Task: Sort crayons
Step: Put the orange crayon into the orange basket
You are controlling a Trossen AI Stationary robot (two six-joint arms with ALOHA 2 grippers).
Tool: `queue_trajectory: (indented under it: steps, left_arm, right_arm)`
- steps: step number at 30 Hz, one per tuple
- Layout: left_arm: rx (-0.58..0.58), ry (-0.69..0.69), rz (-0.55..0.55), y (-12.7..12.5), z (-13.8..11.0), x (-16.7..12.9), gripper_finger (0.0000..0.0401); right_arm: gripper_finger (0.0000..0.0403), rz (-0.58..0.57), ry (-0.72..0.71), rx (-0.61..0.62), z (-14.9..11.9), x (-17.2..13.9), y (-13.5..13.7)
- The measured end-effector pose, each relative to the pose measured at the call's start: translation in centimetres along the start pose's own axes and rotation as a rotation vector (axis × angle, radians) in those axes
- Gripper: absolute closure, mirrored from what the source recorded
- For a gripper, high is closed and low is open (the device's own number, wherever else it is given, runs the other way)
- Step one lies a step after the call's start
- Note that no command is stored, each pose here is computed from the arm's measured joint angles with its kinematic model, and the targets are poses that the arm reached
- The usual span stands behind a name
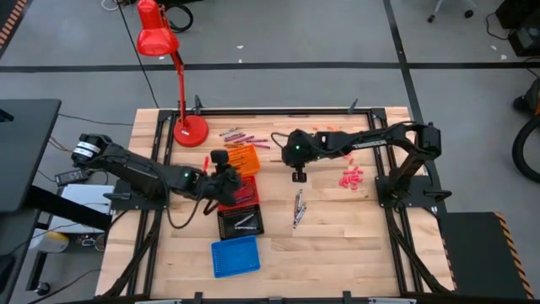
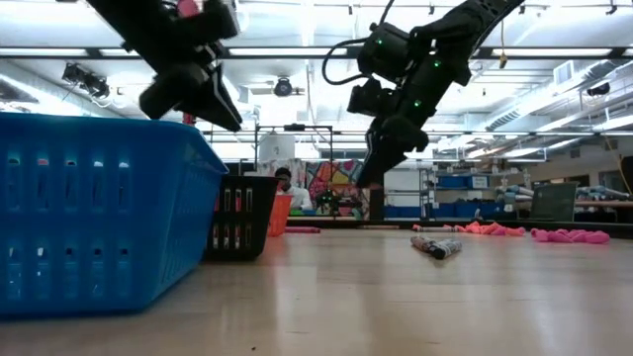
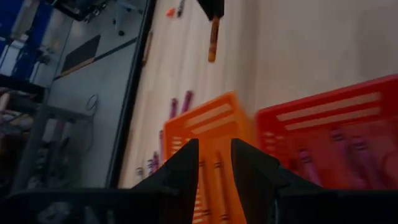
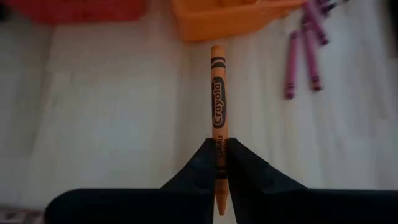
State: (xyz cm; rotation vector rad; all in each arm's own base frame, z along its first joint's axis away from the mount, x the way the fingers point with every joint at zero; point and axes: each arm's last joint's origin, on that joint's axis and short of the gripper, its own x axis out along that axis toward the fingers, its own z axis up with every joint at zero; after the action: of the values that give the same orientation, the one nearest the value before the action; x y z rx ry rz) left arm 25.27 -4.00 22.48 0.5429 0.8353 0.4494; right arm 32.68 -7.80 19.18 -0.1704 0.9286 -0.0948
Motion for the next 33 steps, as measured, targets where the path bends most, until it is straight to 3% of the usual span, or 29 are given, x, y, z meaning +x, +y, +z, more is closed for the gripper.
queue_trajectory:
  steps: [7, 10, 14, 19, 33]
  left_arm:
    - [0.102, 0.082, 0.018, 1.6, -2.5, 2.9, 0.0298]
    - [0.132, 0.082, 0.046, 2.7, -2.6, 3.8, 0.0298]
    - [0.148, 0.042, -0.001, 4.0, -2.5, 4.8, 0.0298]
    - [0.106, 0.037, 0.024, 5.5, -2.7, 5.3, 0.0298]
    - [-0.069, 0.078, 0.046, 7.6, -4.8, 2.7, 0.0298]
  right_arm:
    - [0.0369, -0.068, -0.096, 0.002, 0.1, -0.1, -3.0]
    - [0.0369, -0.016, -0.133, -0.002, 0.3, 0.0, -3.7]
    - [0.0369, 0.068, -0.207, -0.003, 1.5, -0.2, -4.0]
    - [0.0369, 0.098, -0.282, -0.044, 3.5, 0.4, -3.5]
    - [0.0369, 0.139, -0.233, -0.202, 9.2, 5.1, -3.6]
